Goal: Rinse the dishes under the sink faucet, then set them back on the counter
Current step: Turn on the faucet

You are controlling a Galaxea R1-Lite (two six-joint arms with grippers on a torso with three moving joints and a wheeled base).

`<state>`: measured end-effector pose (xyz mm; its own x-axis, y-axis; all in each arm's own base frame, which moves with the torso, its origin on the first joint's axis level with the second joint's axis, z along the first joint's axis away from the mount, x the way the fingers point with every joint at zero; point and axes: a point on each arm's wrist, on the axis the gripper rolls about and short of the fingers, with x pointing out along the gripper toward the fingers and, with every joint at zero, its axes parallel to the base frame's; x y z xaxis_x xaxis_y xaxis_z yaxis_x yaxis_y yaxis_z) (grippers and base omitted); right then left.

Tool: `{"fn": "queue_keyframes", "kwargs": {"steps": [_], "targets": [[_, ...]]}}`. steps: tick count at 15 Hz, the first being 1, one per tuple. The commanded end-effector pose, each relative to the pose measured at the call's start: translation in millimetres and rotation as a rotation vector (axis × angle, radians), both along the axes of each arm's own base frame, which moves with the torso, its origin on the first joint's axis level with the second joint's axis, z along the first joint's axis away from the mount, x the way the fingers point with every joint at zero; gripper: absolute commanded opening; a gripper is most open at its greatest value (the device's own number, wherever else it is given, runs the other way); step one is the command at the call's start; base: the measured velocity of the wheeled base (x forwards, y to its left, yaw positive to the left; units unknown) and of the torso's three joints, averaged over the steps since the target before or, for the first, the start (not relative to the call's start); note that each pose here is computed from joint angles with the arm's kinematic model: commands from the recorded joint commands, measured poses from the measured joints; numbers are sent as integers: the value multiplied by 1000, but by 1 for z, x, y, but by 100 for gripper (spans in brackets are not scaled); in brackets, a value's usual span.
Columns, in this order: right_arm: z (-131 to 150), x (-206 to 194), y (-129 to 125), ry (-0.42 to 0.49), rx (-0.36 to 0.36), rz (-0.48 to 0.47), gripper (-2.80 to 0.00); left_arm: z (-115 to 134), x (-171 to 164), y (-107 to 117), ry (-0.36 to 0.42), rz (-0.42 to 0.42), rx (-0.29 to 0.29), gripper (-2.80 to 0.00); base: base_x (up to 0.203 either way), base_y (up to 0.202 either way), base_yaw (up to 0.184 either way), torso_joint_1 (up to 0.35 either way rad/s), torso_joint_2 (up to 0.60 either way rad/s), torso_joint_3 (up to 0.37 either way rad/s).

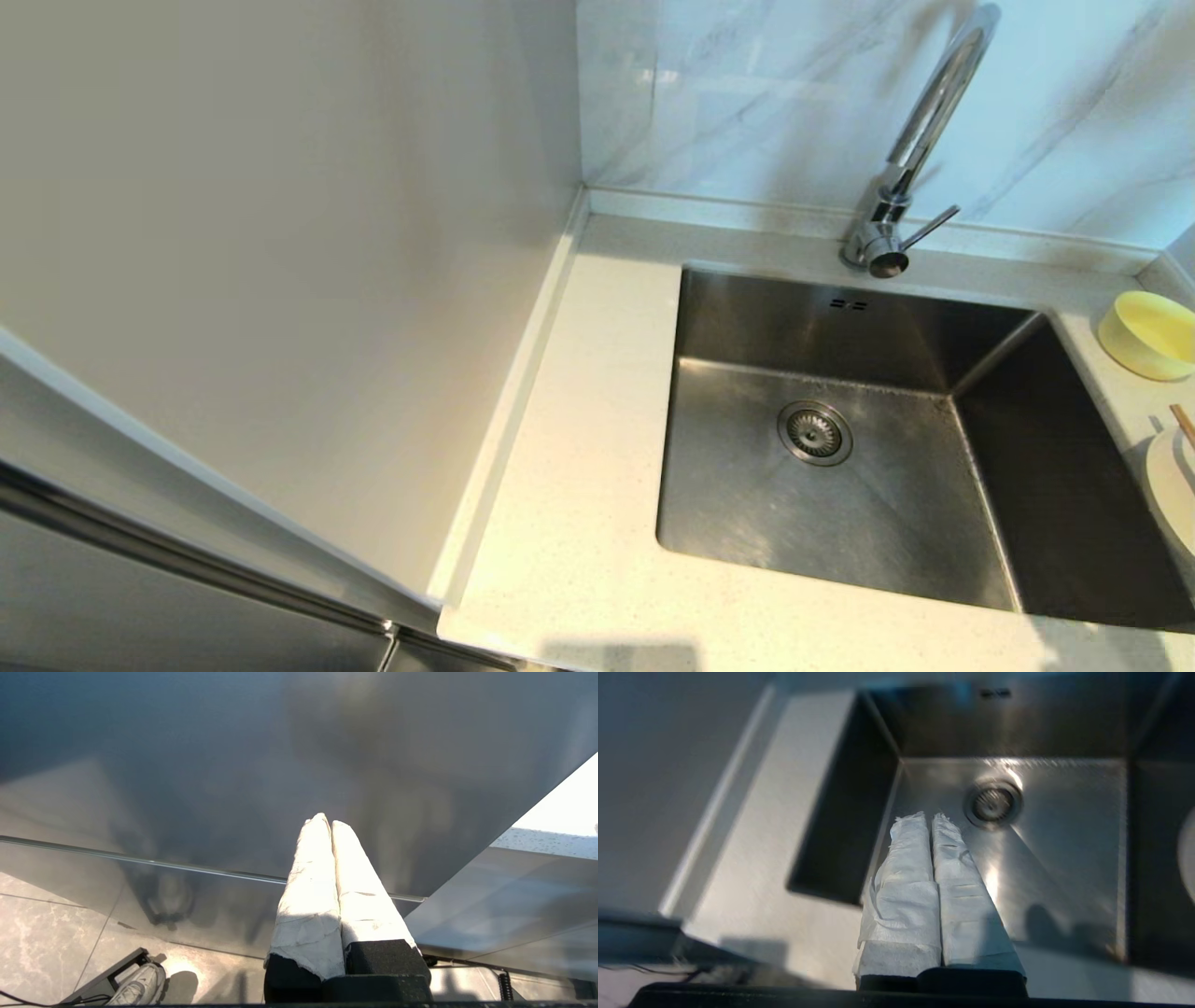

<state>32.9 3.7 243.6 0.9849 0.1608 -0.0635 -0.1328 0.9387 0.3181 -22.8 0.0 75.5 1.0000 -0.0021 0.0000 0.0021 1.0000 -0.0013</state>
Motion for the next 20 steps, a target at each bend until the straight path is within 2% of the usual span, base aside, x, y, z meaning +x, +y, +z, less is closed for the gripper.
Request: {"fn": "queue_keyframes", "kwargs": {"steps": [1, 3, 5, 7, 9, 11, 14, 17, 20], "targets": [[18, 88, 1, 81, 45, 22, -280, 0, 0, 0, 0, 1, 0, -280, 0, 0, 0, 0, 0, 0], [40, 153, -6, -54, 51, 52, -280, 0, 0, 0, 0, 2, 0, -280, 0, 0, 0, 0, 0, 0], [65, 210, -27, -219, -24, 37, -280, 0, 0, 0, 0, 1, 0, -280, 0, 0, 0, 0, 0, 0], [93, 245, -50, -368, -95, -30, -280, 0, 0, 0, 0, 1, 0, -280, 0, 0, 0, 0, 0, 0], [106, 268, -65, -446, -129, -107, -280, 0, 0, 0, 0, 1, 0, -280, 0, 0, 0, 0, 0, 0], [107, 283, -73, -465, -145, -196, -280, 0, 0, 0, 0, 1, 0, -280, 0, 0, 0, 0, 0, 0], [90, 291, -88, -411, -183, -244, -280, 0, 0, 0, 0, 1, 0, -280, 0, 0, 0, 0, 0, 0], [72, 297, -90, -337, -172, -242, -280, 0, 0, 0, 0, 1, 0, -280, 0, 0, 0, 0, 0, 0], [64, 306, -82, -313, -162, -212, -280, 0, 0, 0, 0, 1, 0, -280, 0, 0, 0, 0, 0, 0]]}}
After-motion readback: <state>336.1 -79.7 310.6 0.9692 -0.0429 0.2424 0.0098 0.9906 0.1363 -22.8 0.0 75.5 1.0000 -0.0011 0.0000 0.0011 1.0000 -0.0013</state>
